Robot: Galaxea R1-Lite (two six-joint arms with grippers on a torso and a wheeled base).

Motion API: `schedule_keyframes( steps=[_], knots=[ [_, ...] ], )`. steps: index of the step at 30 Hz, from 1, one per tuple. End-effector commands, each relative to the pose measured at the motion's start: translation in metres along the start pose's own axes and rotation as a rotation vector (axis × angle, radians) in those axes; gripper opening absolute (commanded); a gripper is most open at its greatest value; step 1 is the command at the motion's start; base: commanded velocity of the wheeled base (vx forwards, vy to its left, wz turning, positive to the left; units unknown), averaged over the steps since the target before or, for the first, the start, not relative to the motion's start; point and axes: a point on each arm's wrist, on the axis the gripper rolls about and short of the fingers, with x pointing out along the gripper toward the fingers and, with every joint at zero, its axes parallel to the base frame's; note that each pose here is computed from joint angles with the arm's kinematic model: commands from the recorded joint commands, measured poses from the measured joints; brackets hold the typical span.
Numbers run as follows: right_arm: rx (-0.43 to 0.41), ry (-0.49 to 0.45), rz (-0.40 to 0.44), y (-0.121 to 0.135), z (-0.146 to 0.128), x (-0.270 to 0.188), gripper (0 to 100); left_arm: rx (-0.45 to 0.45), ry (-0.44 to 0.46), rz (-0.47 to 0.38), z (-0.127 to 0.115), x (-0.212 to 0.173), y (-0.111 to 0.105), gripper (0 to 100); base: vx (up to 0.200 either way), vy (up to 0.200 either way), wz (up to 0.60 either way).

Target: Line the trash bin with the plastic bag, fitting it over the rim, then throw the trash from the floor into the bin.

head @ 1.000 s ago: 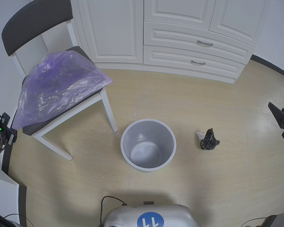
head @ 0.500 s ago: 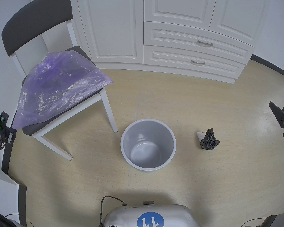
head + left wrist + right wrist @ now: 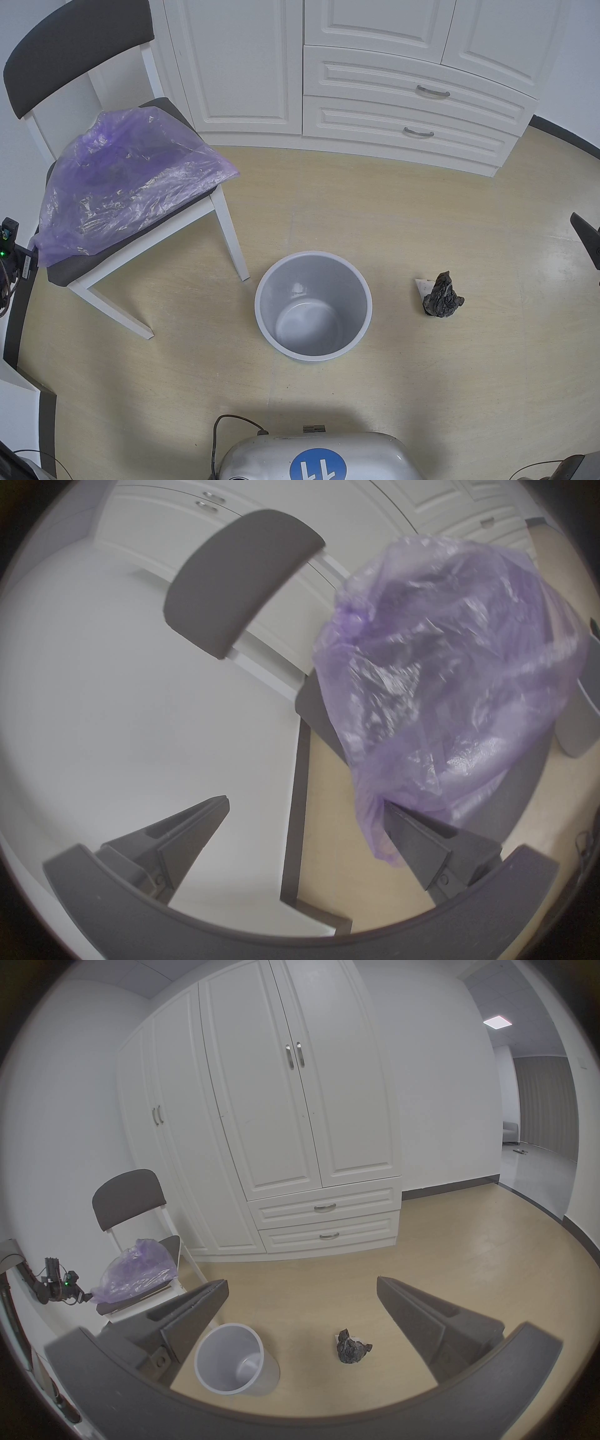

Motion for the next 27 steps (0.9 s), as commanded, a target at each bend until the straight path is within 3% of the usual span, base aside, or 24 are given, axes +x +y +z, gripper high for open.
schedule_keyframes(
  steps=[1,8,18,27],
  knots=[
    [0.002,-0.008,0.002,0.0,0.001,-0.002,100,-0.051,-0.016,-0.03,-0.006,0.016,-0.017,100,0.0,0.0,0.0],
    [0.001,-0.009,0.002,0.0,0.002,-0.002,100,-0.082,-0.068,-0.166,-0.014,0.003,-0.027,100,0.0,0.0,0.0],
    [0.003,-0.018,0.003,-0.001,0.003,-0.003,100,-0.113,-0.066,-0.157,-0.017,0.006,-0.024,100,0.0,0.0,0.0],
    [0.001,-0.018,0.003,-0.001,0.003,-0.003,100,-0.157,-0.096,-0.118,-0.017,0.013,-0.007,100,0.0,0.0,0.0]
  ],
)
